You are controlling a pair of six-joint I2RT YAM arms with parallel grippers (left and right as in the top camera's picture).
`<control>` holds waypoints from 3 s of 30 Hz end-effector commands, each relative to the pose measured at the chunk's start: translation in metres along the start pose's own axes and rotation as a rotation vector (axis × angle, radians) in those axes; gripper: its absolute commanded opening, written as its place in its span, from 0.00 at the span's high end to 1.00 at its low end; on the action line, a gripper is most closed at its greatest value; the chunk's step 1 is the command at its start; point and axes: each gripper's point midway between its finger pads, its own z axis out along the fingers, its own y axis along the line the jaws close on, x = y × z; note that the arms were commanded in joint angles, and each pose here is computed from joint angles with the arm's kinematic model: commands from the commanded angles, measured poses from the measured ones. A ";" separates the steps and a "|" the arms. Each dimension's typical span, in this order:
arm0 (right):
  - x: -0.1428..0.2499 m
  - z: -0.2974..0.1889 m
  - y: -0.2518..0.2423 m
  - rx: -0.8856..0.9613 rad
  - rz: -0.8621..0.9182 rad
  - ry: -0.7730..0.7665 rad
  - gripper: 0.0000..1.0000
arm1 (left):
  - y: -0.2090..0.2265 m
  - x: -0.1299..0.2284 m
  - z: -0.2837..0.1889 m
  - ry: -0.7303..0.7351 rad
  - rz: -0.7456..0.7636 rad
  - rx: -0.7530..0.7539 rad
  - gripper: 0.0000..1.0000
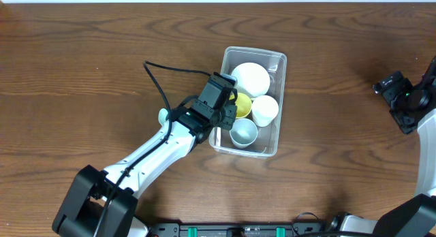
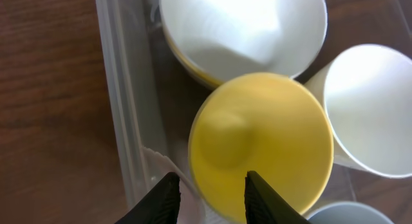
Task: Pack container
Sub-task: 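Lower the fork into the container beside the yellow cup, then release the fork and move the left gripper to the green spoon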
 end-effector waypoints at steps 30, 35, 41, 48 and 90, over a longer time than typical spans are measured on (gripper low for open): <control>-0.004 0.000 -0.003 0.011 0.016 -0.009 0.01 | -0.005 -0.022 -0.023 -0.076 0.018 0.014 0.66; -0.004 0.000 -0.003 0.011 0.016 -0.009 0.01 | -0.004 -0.020 -0.023 -0.065 0.018 0.011 0.69; -0.004 0.000 -0.003 0.011 0.016 -0.009 0.01 | -0.004 -0.020 -0.023 -0.065 0.018 0.010 0.70; -0.004 0.000 -0.003 0.011 0.016 -0.009 0.01 | 0.009 -0.028 -0.030 -0.106 0.027 -0.065 0.54; -0.004 0.000 -0.003 0.011 0.016 -0.009 0.01 | 0.174 0.096 -0.045 0.348 -0.585 -0.522 0.44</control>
